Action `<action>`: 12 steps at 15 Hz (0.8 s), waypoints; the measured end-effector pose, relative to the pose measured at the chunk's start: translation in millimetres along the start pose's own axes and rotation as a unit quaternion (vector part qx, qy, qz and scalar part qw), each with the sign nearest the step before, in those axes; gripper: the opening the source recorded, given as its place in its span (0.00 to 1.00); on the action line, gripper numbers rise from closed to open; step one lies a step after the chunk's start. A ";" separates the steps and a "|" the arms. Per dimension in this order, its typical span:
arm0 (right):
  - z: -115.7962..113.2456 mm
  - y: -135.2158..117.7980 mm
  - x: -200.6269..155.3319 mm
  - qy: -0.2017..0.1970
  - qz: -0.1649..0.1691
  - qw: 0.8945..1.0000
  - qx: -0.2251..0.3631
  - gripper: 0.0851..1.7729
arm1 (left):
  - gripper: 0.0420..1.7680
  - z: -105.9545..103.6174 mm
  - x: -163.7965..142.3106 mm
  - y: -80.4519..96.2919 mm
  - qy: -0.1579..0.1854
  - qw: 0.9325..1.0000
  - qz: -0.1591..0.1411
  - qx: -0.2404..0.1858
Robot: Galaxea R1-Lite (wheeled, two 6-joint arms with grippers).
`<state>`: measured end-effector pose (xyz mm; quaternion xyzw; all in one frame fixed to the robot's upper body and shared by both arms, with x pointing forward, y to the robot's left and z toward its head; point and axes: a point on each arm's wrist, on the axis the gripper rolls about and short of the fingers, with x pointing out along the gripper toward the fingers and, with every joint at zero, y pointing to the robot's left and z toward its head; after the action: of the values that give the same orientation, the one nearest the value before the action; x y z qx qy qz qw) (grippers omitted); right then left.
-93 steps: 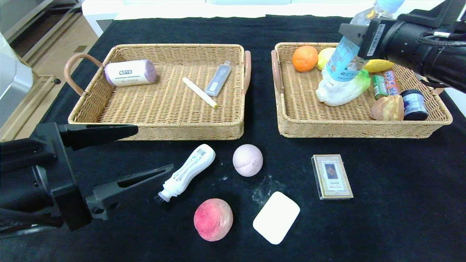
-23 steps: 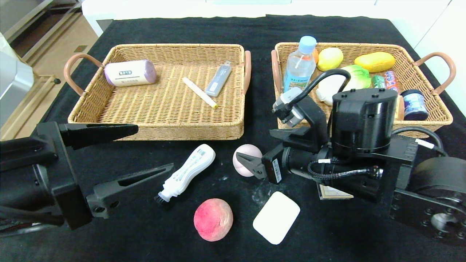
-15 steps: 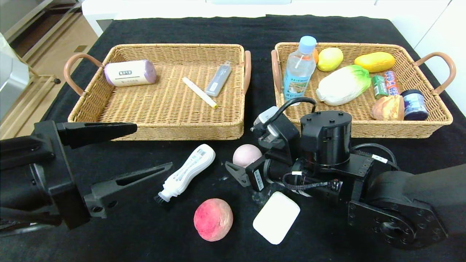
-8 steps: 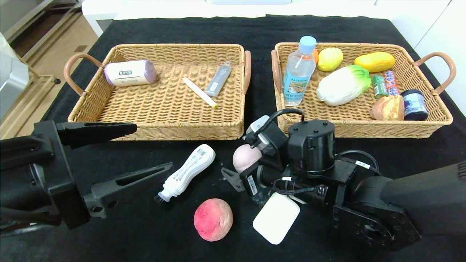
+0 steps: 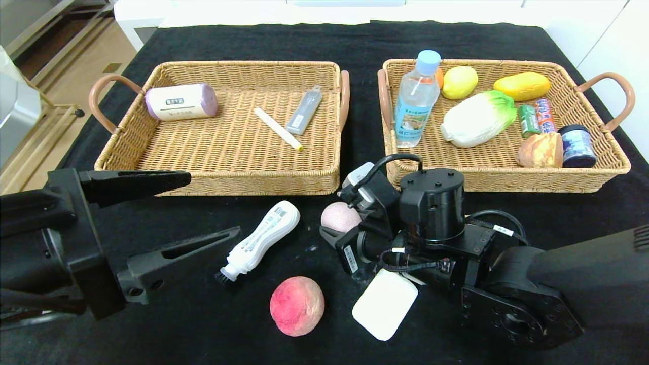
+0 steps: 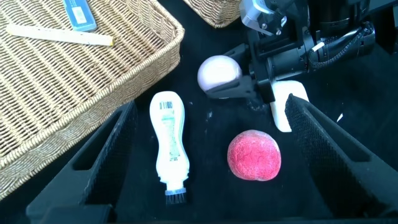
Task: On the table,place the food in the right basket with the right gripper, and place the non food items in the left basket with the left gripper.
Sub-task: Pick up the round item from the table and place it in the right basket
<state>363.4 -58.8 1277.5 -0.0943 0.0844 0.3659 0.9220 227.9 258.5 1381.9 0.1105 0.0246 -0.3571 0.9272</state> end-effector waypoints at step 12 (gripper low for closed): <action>2.0 0.0 -2.0 -0.003 0.004 1.000 0.004 0.06 | 0.97 -0.1 0.1 0.0 0.000 1.000 0.000 -0.001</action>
<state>362.1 -59.6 1279.9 -0.0887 0.0835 0.3690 0.9214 228.0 258.4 1381.9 0.1100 0.0250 -0.3569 0.9273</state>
